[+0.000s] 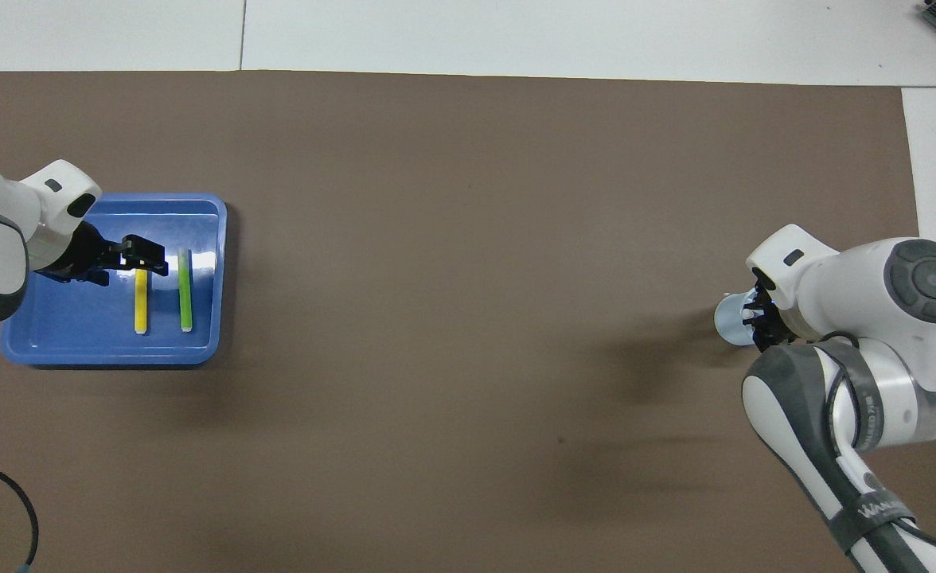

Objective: Right arm passes pens to left for tray arrangement
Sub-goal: 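Place the yellow pen in the tray while the right gripper grasps purple pen, then lift the purple pen toward the left gripper while the left gripper approaches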

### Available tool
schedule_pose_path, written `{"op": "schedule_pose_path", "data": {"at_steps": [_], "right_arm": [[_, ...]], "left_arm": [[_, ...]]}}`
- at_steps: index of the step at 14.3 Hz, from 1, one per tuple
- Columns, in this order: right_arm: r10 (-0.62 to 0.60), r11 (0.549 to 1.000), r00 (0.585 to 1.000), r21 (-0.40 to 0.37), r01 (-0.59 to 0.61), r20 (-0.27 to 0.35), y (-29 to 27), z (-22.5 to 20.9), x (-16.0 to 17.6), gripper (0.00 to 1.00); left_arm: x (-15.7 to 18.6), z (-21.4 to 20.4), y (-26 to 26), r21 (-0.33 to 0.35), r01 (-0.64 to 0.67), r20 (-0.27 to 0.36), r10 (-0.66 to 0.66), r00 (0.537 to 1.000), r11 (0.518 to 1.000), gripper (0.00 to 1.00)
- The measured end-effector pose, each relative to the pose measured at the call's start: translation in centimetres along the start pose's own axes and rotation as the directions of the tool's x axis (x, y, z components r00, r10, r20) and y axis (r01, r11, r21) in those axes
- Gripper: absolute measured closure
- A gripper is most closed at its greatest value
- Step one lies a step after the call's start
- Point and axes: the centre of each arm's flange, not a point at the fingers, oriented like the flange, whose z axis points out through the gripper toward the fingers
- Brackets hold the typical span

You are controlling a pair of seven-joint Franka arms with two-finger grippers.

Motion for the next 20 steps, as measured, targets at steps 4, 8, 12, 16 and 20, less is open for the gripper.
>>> {"op": "schedule_pose_path", "data": {"at_steps": [4, 8, 12, 16, 20], "right_arm": [[0.017, 1.0, 1.0, 0.005, -0.017, -0.004, 0.0, 0.0, -0.1, 0.82], [0.064, 0.997, 0.998, 0.048, -0.063, -0.006, 0.9, -2.4, -1.0, 0.82], [0.15, 0.989, 0.988, 0.009, -0.15, -0.018, 2.4, -7.4, -2.5, 0.82], [0.356, 0.934, 0.933, 0.052, -0.353, -0.056, 2.6, -13.4, -2.9, 0.82], [0.617, 0.78, 0.778, 0.221, -0.585, -0.12, 1.8, -15.2, -0.7, 0.82]], "left_arm": [[-1.5, -3.3, 1.8, -0.067, 0.123, 0.006, -0.123, 0.992, 0.99, 0.0], [-3.2, -6.3, 4.0, -0.134, 0.215, 0.032, -0.212, 0.977, 0.967, 0.0], [-5.1, -8.4, 9.2, -0.144, 0.347, 0.065, -0.341, 0.938, 0.927, 0.0], [-7.6, -11.6, 14.1, -0.214, 0.497, 0.106, -0.485, 0.868, 0.841, 0.0], [-9.4, -13.7, 14.6, -0.327, 0.641, 0.24, -0.595, 0.767, 0.695, 0.0]]}}
